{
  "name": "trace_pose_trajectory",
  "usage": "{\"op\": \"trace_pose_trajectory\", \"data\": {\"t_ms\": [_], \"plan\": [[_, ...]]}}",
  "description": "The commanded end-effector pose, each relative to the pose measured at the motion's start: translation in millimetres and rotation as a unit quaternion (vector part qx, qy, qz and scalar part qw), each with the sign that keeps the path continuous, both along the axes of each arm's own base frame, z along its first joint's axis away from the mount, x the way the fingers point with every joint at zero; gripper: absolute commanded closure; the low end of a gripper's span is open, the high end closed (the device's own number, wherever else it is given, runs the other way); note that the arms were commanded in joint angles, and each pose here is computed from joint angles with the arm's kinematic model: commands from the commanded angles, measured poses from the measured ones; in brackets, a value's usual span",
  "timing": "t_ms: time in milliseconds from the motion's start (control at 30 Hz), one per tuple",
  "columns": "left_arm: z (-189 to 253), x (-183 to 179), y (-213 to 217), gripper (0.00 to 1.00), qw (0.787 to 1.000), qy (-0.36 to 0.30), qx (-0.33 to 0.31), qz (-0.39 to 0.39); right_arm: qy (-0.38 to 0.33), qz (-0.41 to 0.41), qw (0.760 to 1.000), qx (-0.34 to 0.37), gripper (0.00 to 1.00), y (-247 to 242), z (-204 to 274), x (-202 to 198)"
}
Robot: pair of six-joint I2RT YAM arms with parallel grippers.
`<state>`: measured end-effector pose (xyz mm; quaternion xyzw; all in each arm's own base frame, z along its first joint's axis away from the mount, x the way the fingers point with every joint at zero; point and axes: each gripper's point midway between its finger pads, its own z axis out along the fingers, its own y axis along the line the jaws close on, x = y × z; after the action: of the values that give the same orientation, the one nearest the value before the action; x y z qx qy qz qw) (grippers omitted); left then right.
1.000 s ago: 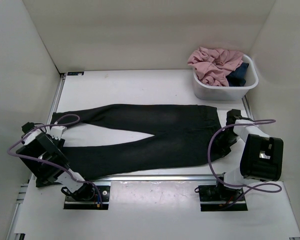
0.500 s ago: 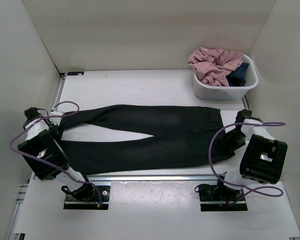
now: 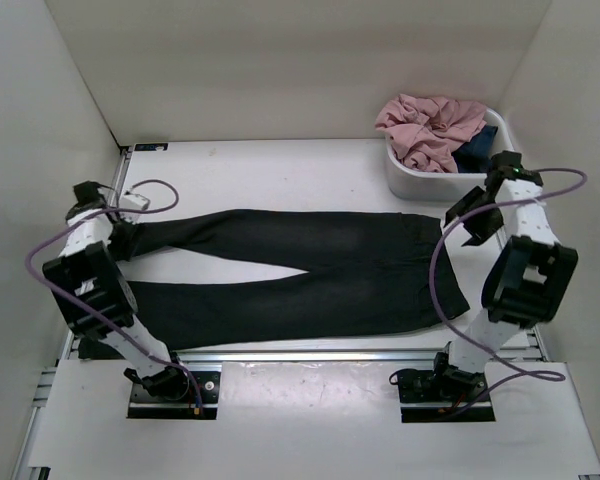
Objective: Fold and stack the trousers
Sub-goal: Fold the trousers
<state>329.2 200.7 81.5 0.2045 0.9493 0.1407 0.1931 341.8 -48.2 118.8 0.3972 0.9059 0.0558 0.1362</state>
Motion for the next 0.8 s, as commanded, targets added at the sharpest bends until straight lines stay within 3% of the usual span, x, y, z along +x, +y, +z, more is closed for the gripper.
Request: {"op": "trace_pose_trajectory", "data": {"t_ms": [0,167,233,333,367,467,500,533,700,767], "plan": [[-17.2,10.1,2.1,0.15,0.999,0.015,0.040,0.007,0.016,0.029,0.999,0.013,0.32,16.1,-7.6,18.2],[-34.7,16.9,30.4,0.15,0.994,0.042,0.093,0.043,0.017,0.035,0.999,0.008,0.29,29.9,-21.5,58.9],[-37.6,18.6,35.0,0.20,0.993,0.047,0.101,0.048,0.013,0.026,1.000,0.006,0.28,30.7,-30.2,76.1],[-39.5,21.5,34.7,0.36,0.993,0.046,0.097,0.046,0.028,0.024,0.999,0.011,0.27,38.1,-49.4,86.2],[-43.1,20.9,34.4,0.47,0.993,0.050,0.096,0.046,0.031,0.018,0.999,0.013,0.26,38.3,-55.4,88.1],[-46.9,19.3,29.5,0.68,0.993,0.055,0.094,0.040,0.069,0.007,0.998,-0.007,0.24,35.7,-82.4,79.1],[-49.8,16.6,28.3,0.81,0.993,0.059,0.092,0.040,0.074,0.009,0.997,-0.019,0.24,35.9,-87.3,76.1],[-47.0,15.3,27.8,0.86,0.993,0.060,0.092,0.040,0.088,0.001,0.996,-0.029,0.24,32.5,-96.0,69.8],[-26.8,22.0,25.0,0.86,0.995,0.033,0.083,0.046,0.114,0.013,0.985,-0.128,0.27,26.5,-109.8,47.6],[-6.0,29.7,20.8,0.86,0.997,0.010,0.070,0.044,0.054,0.011,0.984,-0.167,0.29,32.6,-85.5,55.6]]}}
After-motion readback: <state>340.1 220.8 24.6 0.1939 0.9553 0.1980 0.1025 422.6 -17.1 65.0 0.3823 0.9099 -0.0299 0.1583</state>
